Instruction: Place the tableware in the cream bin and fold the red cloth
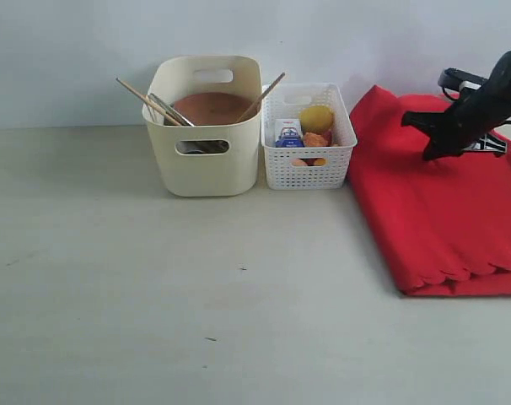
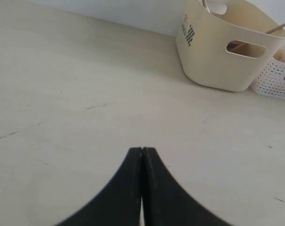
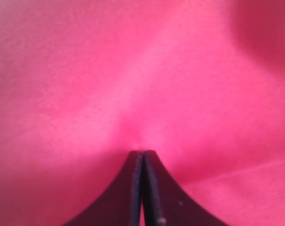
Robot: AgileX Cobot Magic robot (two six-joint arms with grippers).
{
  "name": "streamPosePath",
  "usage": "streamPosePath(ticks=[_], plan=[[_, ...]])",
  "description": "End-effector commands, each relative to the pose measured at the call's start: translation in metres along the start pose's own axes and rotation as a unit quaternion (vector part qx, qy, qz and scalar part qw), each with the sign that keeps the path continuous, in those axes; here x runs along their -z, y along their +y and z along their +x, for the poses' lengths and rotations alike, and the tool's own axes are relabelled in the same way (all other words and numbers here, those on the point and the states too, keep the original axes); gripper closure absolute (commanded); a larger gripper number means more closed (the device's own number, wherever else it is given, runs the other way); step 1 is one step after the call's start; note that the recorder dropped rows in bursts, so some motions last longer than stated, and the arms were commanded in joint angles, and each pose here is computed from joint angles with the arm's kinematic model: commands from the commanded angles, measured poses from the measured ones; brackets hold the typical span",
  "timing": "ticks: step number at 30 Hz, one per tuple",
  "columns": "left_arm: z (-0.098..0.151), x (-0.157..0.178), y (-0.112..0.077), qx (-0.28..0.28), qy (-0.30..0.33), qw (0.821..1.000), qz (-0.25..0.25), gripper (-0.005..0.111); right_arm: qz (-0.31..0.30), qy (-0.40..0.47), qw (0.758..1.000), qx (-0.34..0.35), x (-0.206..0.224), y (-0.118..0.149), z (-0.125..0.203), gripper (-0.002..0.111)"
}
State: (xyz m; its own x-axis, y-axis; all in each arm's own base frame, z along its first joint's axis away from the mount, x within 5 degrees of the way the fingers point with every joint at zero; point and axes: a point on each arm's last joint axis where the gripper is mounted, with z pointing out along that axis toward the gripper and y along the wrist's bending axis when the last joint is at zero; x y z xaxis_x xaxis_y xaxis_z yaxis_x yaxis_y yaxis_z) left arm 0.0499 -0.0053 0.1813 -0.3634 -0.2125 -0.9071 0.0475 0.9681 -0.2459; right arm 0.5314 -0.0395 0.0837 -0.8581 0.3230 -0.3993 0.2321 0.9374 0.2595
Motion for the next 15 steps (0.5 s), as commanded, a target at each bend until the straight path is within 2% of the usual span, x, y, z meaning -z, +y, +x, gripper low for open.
streamPosePath(ticks=[1, 9, 15], plan=[[0.0, 0.0, 0.0, 0.002, -0.006, 1.0, 0.001, 0.107, 0.016, 0.062, 0.998, -0.017, -0.035, -0.012, 0.024, 0.107], [0.0, 0.0, 0.0, 0.002, -0.006, 1.0, 0.001, 0.107, 0.015, 0.048, 0.998, -0.033, -0.022, -0.016, 0.011, 0.107], [0.0, 0.0, 0.0, 0.002, -0.006, 1.0, 0.001, 0.107, 0.045, 0.042, 0.998, 0.008, 0.032, -0.013, -0.01, 0.107]])
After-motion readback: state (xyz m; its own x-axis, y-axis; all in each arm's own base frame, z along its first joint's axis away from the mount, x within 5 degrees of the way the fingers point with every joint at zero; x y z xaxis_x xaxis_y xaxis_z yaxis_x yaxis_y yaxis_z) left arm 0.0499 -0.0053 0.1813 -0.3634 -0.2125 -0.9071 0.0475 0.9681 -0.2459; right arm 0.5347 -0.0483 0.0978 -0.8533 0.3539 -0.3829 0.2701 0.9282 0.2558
